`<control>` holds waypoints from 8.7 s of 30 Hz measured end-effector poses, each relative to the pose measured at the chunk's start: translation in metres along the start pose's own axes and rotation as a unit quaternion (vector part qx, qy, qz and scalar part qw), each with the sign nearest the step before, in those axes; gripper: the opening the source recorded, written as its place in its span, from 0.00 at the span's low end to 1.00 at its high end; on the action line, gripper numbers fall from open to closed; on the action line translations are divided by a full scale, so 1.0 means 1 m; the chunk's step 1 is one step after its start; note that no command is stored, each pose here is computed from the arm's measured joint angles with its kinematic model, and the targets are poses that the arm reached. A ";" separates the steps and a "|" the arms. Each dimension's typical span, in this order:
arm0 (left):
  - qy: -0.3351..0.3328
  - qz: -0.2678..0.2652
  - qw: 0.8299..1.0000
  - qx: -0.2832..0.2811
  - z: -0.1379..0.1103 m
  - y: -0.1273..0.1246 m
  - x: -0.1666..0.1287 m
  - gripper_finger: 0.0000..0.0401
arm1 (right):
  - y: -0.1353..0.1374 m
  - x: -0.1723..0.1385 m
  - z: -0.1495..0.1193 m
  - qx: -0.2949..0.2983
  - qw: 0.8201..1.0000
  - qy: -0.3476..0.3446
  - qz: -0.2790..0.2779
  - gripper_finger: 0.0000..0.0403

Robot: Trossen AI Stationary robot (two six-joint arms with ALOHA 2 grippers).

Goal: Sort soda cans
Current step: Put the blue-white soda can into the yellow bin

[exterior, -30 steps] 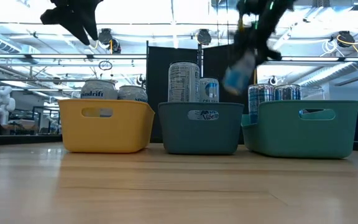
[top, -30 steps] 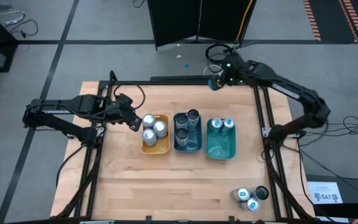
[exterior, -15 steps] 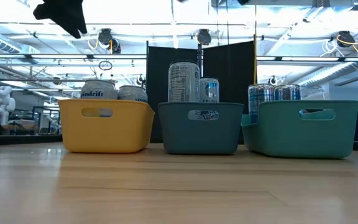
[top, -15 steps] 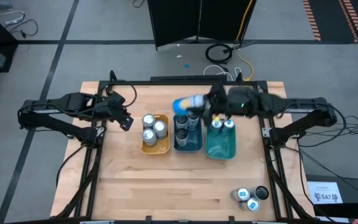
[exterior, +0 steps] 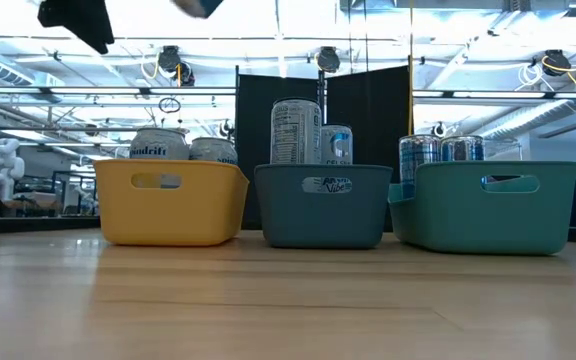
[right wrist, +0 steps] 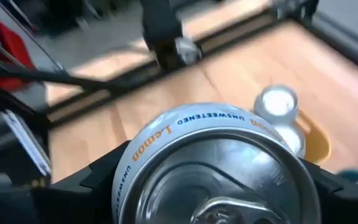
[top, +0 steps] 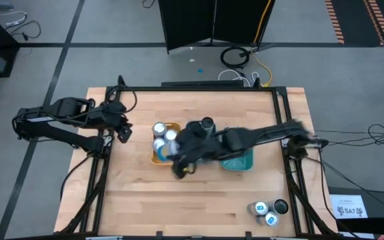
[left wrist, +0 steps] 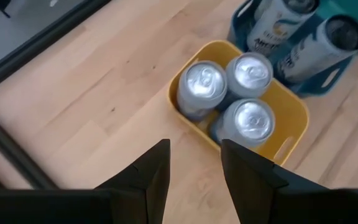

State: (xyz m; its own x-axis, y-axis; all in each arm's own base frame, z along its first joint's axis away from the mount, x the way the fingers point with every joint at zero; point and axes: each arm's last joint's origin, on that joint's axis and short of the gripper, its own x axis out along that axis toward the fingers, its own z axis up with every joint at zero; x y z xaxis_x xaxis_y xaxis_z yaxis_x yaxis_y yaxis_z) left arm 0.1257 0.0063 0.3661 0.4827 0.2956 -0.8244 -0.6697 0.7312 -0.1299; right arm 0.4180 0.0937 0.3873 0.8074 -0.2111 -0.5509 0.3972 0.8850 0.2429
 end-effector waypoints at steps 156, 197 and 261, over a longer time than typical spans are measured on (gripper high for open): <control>-0.152 -0.114 0.972 -0.140 0.070 -0.191 0.089 0.86 | -0.056 -0.136 -0.287 0.115 0.980 0.113 0.119 0.04; 0.075 -0.122 0.974 -0.177 0.012 -0.235 0.133 0.86 | -0.056 -0.136 -0.287 0.108 0.980 0.111 0.121 0.04; 0.176 0.003 0.976 -0.131 -0.019 -0.237 0.191 0.86 | -0.057 -0.135 -0.287 0.101 0.982 0.110 0.118 0.04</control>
State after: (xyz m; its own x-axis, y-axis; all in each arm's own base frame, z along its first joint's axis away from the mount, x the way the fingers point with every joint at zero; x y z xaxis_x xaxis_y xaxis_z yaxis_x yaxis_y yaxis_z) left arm 0.3658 -0.1227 0.2293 0.2861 0.0362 -0.9575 -0.8152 0.5344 -0.2233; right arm 0.1609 0.1914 0.2189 0.7825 0.1043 -0.6138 0.3068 0.7933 0.5259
